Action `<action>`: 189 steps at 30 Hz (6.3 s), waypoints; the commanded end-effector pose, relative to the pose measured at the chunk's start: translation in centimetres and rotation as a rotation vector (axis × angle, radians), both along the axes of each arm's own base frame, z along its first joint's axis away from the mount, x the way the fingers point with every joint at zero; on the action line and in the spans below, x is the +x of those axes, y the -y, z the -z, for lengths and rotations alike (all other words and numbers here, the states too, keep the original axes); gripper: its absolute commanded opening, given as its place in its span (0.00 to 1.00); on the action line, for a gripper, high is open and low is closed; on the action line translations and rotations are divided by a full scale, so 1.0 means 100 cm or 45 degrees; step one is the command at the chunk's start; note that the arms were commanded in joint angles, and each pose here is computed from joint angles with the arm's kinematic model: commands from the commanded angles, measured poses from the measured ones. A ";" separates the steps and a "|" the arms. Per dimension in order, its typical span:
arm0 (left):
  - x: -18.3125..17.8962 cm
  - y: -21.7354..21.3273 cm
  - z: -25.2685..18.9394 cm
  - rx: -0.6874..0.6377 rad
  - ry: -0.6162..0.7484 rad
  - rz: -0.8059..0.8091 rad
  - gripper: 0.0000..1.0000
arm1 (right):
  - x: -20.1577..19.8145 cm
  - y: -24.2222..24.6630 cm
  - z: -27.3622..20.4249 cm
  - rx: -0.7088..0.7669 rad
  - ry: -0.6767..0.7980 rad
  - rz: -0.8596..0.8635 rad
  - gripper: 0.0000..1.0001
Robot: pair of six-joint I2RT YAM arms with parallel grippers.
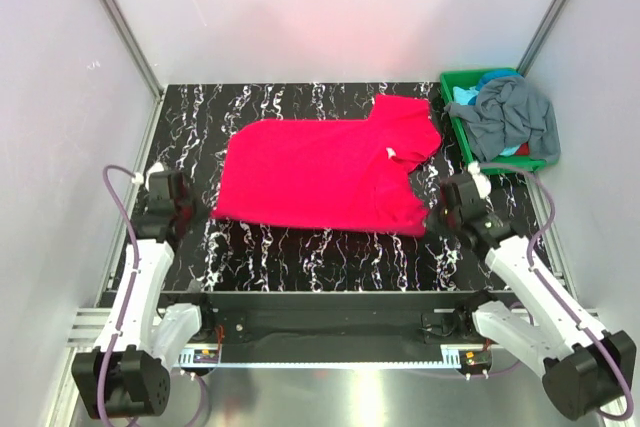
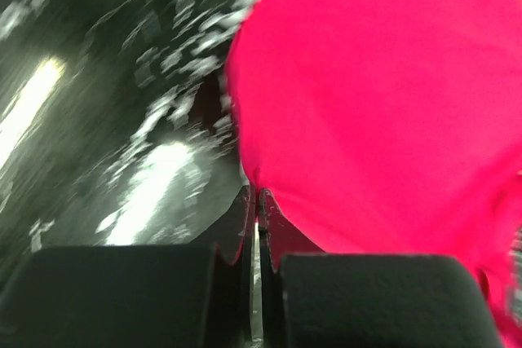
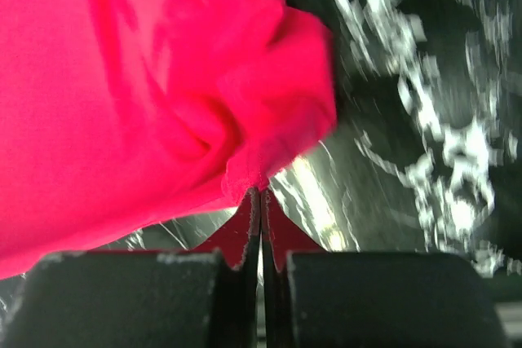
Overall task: Fold and stack the t-shirts
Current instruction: Flatten the tshirt out
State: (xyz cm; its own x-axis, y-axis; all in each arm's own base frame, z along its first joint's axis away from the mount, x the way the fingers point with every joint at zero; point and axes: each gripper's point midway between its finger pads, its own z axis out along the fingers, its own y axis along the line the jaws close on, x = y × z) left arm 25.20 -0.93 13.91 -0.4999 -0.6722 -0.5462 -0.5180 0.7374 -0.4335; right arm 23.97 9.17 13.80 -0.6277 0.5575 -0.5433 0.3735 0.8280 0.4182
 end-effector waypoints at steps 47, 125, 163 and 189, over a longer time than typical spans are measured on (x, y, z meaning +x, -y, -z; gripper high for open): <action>-0.009 -0.032 0.052 0.105 -0.084 -0.238 0.00 | 0.012 -0.030 0.109 0.123 -0.504 0.235 0.43; -0.008 -0.026 0.056 0.068 -0.023 -0.217 0.00 | 0.035 -0.043 0.123 -0.082 -0.864 0.416 0.29; -0.110 -0.017 -0.381 -0.186 1.182 -0.285 0.00 | -0.115 0.050 -0.393 0.414 1.041 0.025 0.00; 0.127 -0.008 -0.459 -0.119 1.179 -0.084 0.00 | 0.082 0.084 -0.521 -0.401 1.352 0.458 0.00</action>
